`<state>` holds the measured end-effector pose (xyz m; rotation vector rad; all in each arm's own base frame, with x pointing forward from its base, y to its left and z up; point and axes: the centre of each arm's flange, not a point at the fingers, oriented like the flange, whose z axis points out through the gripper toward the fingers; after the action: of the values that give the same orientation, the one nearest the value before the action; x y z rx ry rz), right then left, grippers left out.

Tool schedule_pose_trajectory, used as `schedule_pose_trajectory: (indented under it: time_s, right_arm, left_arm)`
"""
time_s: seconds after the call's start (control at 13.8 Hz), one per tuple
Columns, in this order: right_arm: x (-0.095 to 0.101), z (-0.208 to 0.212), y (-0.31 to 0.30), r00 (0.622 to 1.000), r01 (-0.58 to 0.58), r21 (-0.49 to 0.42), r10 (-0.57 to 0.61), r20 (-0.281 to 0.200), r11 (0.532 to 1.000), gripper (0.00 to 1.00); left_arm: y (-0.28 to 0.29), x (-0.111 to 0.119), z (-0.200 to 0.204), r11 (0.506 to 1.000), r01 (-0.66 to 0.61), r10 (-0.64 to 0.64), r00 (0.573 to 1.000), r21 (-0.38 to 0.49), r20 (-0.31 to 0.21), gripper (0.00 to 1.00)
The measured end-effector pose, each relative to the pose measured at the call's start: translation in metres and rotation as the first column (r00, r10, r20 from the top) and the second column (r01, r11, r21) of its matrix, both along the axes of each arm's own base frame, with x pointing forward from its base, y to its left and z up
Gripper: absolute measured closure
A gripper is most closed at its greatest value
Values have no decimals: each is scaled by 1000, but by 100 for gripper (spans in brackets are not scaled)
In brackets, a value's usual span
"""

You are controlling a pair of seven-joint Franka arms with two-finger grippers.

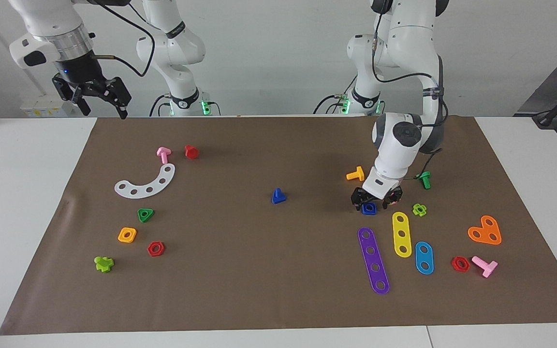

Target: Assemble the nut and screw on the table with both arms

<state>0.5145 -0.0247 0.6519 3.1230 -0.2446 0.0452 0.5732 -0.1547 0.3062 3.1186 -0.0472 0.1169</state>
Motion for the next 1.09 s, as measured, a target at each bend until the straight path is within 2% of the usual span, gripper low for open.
schedule_pose_trajectory:
  time_s: [0.22,1.09]
  right_arm:
    - [5,-6,-2,1000,5,0,-5,-26,1000,0]
    - [7,-6,4,999,-7,-1,7,-31,1000,0]
  left_arm:
    - [0,0,-2,1000,0,0,1000,0,1,5]
    - [0,0,-10,1000,0,0,1000,2,-3,15]
